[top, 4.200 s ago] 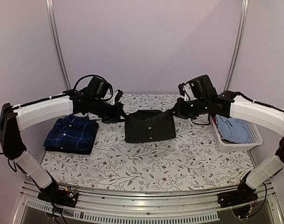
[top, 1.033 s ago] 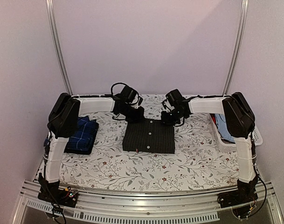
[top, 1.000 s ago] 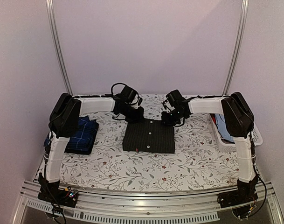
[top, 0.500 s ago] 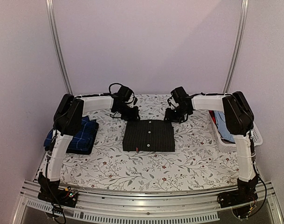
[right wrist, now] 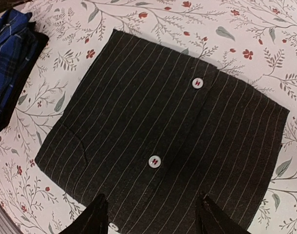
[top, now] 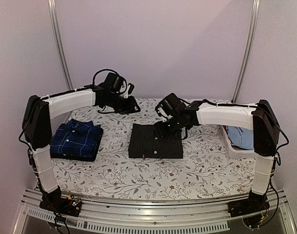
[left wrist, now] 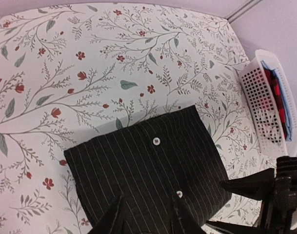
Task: Fold and stack the long sleeve shirts
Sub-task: Smooth out the square-folded shirt at the center of the board.
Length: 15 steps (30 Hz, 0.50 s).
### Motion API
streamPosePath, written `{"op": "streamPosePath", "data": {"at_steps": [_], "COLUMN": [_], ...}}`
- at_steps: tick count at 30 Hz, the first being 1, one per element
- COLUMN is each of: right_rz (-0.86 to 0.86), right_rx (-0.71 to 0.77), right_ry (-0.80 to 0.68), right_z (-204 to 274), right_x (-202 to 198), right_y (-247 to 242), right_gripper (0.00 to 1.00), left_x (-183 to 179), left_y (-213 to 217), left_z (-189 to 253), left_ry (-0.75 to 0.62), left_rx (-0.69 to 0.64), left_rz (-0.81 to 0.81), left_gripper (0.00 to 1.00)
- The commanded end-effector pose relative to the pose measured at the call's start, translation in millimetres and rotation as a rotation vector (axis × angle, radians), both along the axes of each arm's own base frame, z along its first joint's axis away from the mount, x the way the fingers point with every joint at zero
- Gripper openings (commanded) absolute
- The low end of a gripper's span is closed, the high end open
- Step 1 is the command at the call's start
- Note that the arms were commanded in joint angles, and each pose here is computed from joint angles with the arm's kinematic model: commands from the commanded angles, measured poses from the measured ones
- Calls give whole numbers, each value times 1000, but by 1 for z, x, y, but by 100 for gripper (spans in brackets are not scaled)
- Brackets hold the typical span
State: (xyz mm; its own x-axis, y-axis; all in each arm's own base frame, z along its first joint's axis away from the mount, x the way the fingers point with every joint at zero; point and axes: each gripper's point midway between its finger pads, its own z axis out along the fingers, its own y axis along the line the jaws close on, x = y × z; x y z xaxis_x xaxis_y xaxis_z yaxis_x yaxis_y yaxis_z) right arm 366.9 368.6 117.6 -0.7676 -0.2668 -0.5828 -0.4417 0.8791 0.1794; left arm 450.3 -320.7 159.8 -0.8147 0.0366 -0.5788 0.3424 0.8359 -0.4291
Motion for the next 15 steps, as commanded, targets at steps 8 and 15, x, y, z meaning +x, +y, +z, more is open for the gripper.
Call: {"op": "streamPosePath", "data": {"at_steps": [8,15], "right_rz": [-15,-38], "right_rx": [-82,-154], "right_ry": [123,188], "right_z": [-51,-93], "right_x": [-65,-78], "right_y": [-3,-14], "right_gripper": [62,62], "left_x": [-131,-163], "left_y": [-18,-8], "left_z": [-79,-143], "left_ry": [254,374], "left_rx": [-95,-5], "left_rz": [-165,-150], "left_gripper": [23,19]}}
